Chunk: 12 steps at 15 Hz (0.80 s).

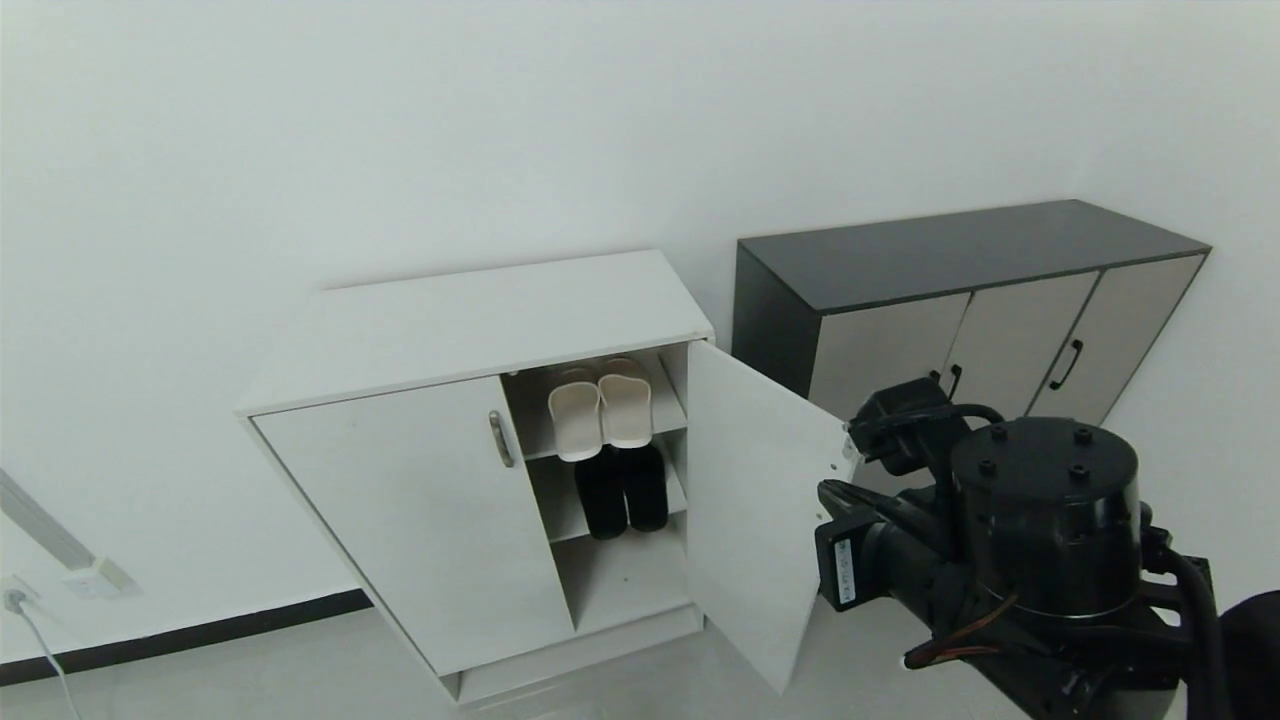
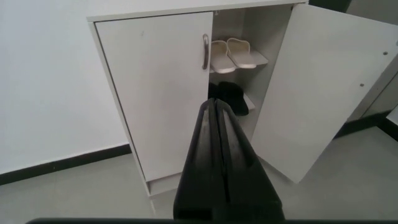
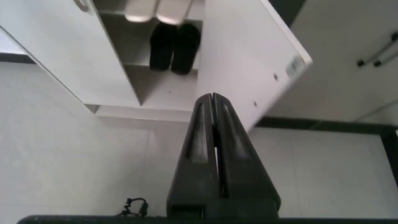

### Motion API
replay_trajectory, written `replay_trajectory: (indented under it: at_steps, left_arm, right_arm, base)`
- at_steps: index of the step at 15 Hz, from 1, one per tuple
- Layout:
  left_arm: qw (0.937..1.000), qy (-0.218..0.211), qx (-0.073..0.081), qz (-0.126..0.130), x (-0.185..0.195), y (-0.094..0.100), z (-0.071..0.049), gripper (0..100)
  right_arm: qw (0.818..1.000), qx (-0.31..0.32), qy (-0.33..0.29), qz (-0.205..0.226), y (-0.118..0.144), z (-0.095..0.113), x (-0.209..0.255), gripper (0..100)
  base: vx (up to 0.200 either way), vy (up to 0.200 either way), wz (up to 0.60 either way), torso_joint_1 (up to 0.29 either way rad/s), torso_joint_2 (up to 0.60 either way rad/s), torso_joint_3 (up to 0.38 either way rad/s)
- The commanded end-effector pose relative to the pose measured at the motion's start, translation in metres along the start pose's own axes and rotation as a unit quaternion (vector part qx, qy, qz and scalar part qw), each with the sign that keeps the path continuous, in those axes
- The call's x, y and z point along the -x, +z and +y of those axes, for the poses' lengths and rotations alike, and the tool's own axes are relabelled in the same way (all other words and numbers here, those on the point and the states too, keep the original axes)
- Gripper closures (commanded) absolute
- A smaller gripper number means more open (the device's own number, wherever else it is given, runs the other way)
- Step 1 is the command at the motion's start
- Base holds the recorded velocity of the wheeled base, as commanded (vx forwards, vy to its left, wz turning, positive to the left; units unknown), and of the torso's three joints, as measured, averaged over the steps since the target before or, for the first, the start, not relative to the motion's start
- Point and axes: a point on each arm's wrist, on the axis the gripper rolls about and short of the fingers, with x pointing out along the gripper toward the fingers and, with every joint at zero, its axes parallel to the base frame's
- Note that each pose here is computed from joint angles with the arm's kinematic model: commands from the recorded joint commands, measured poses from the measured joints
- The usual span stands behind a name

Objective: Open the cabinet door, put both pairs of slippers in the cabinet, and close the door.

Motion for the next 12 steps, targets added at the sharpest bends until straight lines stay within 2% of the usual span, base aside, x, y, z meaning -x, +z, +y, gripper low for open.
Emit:
replay_trajectory:
  at_steps: [1, 4, 7, 12]
  left_arm:
    - [1.0, 0.0, 0.0, 0.001, 0.0, 0.0, 0.0, 100]
    - [1.0, 0.0, -0.001, 0.001, 0.0, 0.0, 0.0, 100]
    - [1.0, 0.0, -0.001, 0.001, 0.0, 0.0, 0.0, 100]
    - [1.0, 0.0, -0.001, 0.001, 0.0, 0.0, 0.0, 100]
  right_arm:
    - [1.0, -0.001, 0.0, 0.0, 0.0, 0.0, -0.001, 100]
    - [1.0, -0.008, -0.021, 0.002, 0.002, -0.007, -0.017, 100]
    - [0.998, -0.044, -0.03, -0.02, 0.032, -0.036, -0.064, 100]
    - [0.996, -0.064, -0.061, -0.014, 0.052, -0.068, -0.121, 100]
  base:
    - [0.0, 0.0, 0.0, 0.0, 0.0, 0.0]
    - [0.0, 0.0, 0.0, 0.0, 0.0, 0.0]
    - [0.0, 0.0, 0.0, 0.0, 0.0, 0.0]
    - [0.0, 0.0, 0.0, 0.0, 0.0, 0.0]
